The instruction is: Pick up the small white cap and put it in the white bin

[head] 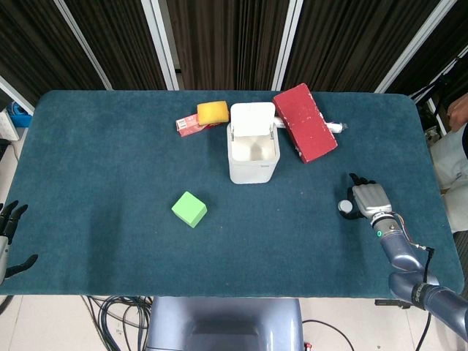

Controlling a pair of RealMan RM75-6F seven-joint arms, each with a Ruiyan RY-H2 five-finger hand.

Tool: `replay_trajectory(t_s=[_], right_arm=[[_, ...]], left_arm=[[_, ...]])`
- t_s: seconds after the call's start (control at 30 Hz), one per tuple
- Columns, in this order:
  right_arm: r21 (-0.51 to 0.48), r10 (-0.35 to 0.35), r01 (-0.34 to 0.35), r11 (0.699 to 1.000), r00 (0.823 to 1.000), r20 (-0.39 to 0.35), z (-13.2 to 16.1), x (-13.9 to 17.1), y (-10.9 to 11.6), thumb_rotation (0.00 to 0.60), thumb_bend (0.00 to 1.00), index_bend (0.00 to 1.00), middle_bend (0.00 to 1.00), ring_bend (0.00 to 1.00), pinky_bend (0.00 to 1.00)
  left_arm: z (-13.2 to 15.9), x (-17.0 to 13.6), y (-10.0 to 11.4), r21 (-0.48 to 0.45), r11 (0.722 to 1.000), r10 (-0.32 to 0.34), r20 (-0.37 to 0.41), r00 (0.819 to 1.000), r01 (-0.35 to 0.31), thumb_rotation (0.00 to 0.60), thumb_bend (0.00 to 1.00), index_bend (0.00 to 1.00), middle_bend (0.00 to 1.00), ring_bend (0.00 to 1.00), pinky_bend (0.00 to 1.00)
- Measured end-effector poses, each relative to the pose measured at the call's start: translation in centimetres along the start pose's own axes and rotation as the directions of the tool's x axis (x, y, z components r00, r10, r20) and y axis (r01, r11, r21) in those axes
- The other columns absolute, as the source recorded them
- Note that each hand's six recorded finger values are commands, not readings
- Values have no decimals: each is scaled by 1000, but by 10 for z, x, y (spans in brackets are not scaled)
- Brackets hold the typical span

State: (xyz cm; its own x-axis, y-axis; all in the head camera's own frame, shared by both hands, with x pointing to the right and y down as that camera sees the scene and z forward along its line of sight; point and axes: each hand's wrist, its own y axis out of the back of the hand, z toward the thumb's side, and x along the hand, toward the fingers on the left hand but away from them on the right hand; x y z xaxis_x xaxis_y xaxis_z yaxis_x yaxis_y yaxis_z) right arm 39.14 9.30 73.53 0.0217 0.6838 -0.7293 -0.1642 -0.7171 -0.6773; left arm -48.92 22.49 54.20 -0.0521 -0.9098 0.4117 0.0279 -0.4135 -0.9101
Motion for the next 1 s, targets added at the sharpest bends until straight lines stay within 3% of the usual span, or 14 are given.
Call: replay_trajectory(t_s=[0.27,0.6,0.83,1.0], right_arm=[[-50,-109,106,993,992,-66,19,9,44,600,202,502,107,136,234],[-75,-268,259,963,948,-172,78,15,156,600,202,502,107,136,234],[-65,-323,316,946,918,-229,136,7,220,600,202,498,107,136,233],[-70,-325,317,946,916,-236,173,0,243,600,202,486,107,136,234]], left_arm=[[0,0,0,-2,1000,-2,-3,1000,2,600,172,164,139,12,31],[0,-1,1,-11,1000,-8,4,1000,8,600,172,164,138,12,31],[1,-1,1,-14,1000,-10,9,1000,10,600,172,168,139,12,31],[1,-1,1,-21,1000,-14,15,1000,14,600,172,168,139,12,30]])
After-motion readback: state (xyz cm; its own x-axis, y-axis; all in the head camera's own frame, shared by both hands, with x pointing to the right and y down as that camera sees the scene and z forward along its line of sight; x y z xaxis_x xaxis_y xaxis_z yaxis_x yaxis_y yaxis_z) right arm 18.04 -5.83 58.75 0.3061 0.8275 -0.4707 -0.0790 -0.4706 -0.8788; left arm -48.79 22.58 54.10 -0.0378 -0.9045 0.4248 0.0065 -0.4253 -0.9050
